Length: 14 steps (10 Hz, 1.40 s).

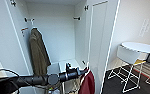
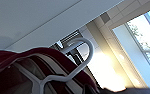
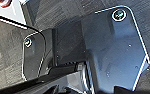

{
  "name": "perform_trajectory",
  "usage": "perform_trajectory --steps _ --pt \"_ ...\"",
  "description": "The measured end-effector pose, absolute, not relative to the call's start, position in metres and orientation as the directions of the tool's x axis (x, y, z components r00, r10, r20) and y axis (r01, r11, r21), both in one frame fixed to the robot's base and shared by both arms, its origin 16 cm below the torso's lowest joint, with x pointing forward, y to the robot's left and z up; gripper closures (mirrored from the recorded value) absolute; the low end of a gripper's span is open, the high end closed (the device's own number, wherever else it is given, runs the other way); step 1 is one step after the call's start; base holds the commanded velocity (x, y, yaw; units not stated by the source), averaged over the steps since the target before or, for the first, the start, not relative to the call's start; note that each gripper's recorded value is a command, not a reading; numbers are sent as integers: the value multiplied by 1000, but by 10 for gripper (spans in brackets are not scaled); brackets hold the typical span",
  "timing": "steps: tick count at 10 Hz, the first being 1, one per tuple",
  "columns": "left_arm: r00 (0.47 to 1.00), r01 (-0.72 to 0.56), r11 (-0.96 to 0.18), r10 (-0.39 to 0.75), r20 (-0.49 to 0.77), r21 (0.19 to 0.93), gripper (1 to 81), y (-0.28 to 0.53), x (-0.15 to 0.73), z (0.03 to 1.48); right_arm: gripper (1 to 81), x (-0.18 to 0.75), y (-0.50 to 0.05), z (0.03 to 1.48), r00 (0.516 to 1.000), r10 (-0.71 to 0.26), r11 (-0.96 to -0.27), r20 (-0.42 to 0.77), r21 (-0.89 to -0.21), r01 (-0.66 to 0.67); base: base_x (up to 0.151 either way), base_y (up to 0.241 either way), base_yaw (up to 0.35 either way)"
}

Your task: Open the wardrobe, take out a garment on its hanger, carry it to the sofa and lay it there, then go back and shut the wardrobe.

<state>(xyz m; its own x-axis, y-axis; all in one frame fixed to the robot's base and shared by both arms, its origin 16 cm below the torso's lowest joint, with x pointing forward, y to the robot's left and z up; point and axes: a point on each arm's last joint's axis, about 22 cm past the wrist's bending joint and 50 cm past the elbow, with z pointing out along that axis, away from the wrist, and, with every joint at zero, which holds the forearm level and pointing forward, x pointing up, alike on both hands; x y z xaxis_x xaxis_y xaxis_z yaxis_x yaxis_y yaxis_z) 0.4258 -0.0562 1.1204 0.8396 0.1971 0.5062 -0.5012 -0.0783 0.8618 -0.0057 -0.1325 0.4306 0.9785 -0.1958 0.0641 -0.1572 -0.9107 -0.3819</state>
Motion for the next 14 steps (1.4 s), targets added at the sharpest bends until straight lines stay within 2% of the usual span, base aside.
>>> perform_trajectory --steps 4,8,12,14 --pt "839 -501 -79 201 506 862 811 -53 424 1121 10 -7 -133 430 980 -189 -912 63 -380 -152 0 0 -164" --pt "818 -493 -126 270 508 861 811 -8 421 1122 10 5 -128 430 993 -99 -922 67 -381 -67 0 0 -165" --pt "813 -507 -120 264 519 854 811 -11 417 1126 10 7 -130 430 993 -99 -923 71 -378 -65 0 0 -166" --pt "784 -543 -129 278 556 830 811 -4 404 1146 10 22 -129 431 990 -81 -925 112 -379 -33 0 0 -166"
